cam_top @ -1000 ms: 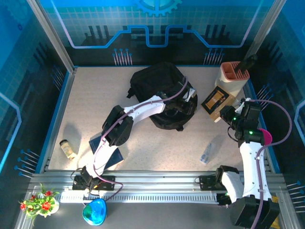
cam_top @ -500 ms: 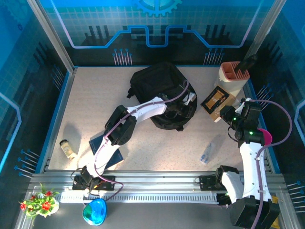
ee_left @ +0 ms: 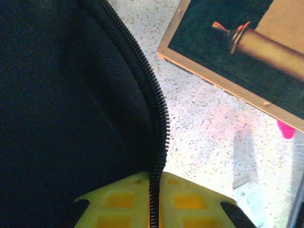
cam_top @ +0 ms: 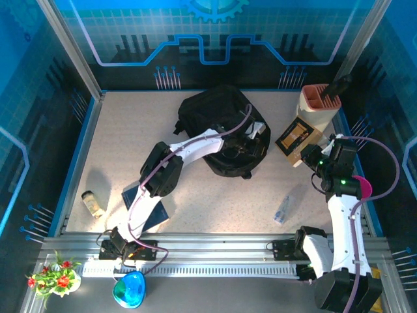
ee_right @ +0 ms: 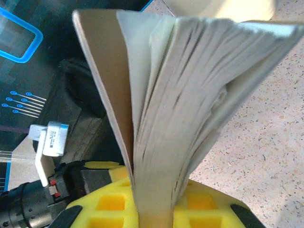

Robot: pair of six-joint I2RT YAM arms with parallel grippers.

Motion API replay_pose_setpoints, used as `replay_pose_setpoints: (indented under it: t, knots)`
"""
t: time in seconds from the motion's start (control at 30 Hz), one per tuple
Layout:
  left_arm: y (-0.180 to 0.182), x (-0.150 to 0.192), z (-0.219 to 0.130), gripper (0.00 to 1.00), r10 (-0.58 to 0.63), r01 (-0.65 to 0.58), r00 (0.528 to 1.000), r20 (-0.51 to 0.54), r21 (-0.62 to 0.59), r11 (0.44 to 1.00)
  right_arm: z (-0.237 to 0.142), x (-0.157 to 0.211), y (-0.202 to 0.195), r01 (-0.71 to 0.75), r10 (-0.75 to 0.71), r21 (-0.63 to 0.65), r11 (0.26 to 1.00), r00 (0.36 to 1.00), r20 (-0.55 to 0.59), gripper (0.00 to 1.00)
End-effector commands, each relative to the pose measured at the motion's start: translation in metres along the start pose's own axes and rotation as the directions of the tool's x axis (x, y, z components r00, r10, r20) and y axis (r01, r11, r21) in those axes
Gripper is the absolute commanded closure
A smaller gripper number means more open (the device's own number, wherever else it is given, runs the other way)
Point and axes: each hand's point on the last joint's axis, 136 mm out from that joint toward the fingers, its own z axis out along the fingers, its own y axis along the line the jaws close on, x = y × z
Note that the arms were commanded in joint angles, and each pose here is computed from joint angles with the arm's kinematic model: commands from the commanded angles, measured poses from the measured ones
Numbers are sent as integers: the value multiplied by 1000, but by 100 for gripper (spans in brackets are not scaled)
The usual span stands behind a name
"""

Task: Pack the student bag
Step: Open the student bag at the top-center of the table.

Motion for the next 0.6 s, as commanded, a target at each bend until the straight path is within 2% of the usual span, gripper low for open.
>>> replay_pose_setpoints:
  t: [0.0, 0.3, 0.47, 0.57]
  knots:
    - [-33, -21, -34, 88, -10, 3, 998, 58, 123, 992, -13, -23, 17, 35, -31, -51, 998, 995, 92, 95]
    - [-20, -26, -47, 93, -42, 32, 996, 83, 115, 993, -14, -22, 18, 38, -33, -55, 998, 995, 92, 95]
    - [-19, -37, -66, 94, -33, 21, 991, 129, 96, 995, -16, -24, 22, 41, -34, -68, 997, 995, 91, 96]
    - [-17, -51, -87, 96, -14, 6, 982, 190, 42, 999, -19, -23, 29, 40, -33, -95, 995, 996, 81, 95]
